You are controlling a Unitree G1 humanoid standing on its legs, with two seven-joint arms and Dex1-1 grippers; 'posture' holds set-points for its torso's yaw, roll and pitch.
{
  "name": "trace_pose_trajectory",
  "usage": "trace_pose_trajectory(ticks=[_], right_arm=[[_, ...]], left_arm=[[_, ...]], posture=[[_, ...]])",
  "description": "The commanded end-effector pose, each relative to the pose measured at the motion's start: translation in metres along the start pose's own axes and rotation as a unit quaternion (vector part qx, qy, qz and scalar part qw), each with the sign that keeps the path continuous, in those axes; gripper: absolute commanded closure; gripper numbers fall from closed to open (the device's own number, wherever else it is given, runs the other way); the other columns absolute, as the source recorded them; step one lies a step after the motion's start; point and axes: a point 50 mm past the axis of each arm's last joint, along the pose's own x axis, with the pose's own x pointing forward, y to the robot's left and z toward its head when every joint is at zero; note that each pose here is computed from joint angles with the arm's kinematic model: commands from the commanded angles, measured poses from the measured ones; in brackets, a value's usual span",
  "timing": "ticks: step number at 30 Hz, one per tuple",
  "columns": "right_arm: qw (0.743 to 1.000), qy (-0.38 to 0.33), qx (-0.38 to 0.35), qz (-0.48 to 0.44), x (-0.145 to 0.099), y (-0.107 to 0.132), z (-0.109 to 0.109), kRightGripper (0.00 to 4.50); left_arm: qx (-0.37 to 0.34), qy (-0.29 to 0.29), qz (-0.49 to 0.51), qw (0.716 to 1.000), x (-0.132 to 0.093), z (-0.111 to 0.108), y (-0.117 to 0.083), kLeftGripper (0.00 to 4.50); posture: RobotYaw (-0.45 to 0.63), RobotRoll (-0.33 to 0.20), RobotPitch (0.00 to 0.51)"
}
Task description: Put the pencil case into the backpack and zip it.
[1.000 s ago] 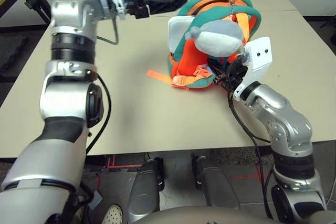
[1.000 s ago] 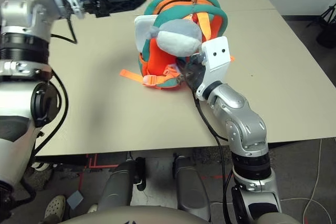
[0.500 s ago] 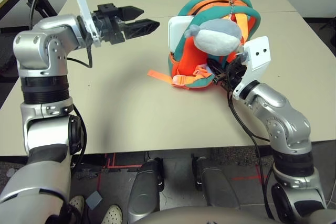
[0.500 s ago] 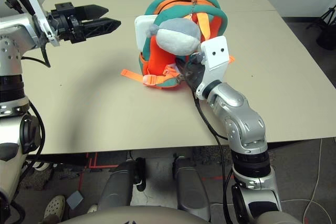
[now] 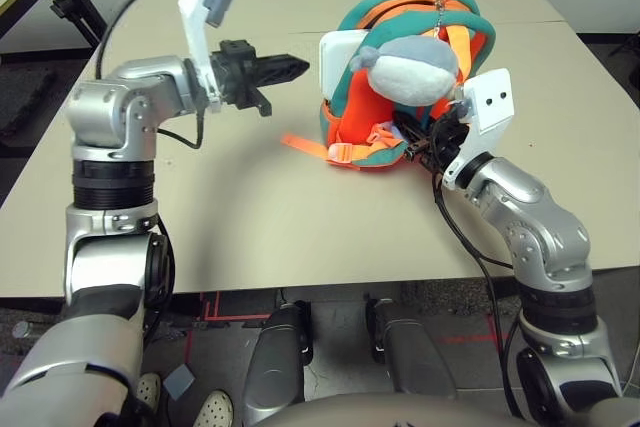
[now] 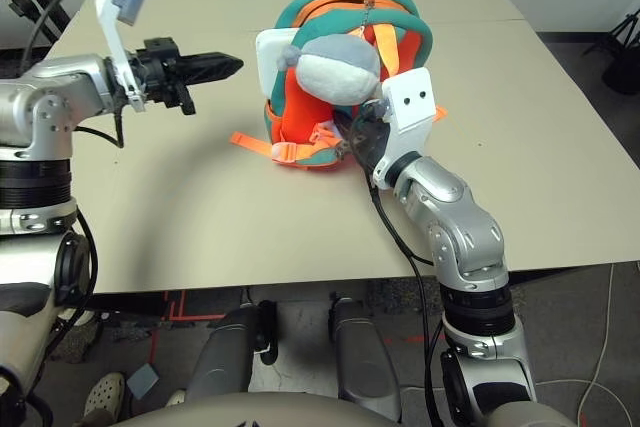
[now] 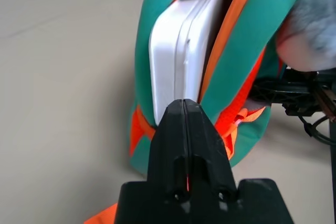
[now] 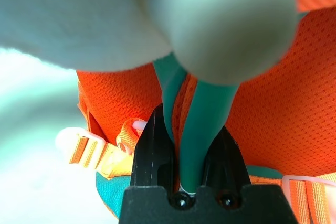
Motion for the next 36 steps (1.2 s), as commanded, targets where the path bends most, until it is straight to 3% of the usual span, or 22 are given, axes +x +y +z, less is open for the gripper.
trace_pose_trajectory(ticks=[1,8,19,24,36], right_arm=[[0.999,0.040,0.006,0.002,-0.002,0.001,-0.014,4.15],[0.999,0.043,0.004,-0.005,-0.007,-0.001,-0.014,4.15],[0.999,0.047,0.001,-0.012,-0.010,-0.002,-0.015,4.15],[0.999,0.050,0.000,-0.011,-0.010,-0.002,-0.016,4.15],[0.999,0.054,-0.002,-0.005,-0.009,-0.002,-0.018,4.15]], left_arm=[[0.016,0.006,0.000,1.000,0.012,0.004,0.004,4.50],[0.021,0.003,-0.038,0.999,0.046,0.009,0.004,4.50],[0.009,0.002,-0.123,0.992,0.088,0.005,-0.016,4.50],[-0.003,0.008,-0.156,0.988,0.093,-0.003,-0.025,4.50],[-0.006,0.006,-0.170,0.985,0.091,-0.001,-0.025,4.50]], posture=[[-0.11,0.000,0.195],[-0.14,0.000,0.199],[-0.16,0.000,0.205],[-0.15,0.000,0.208],[-0.14,0.000,0.210]])
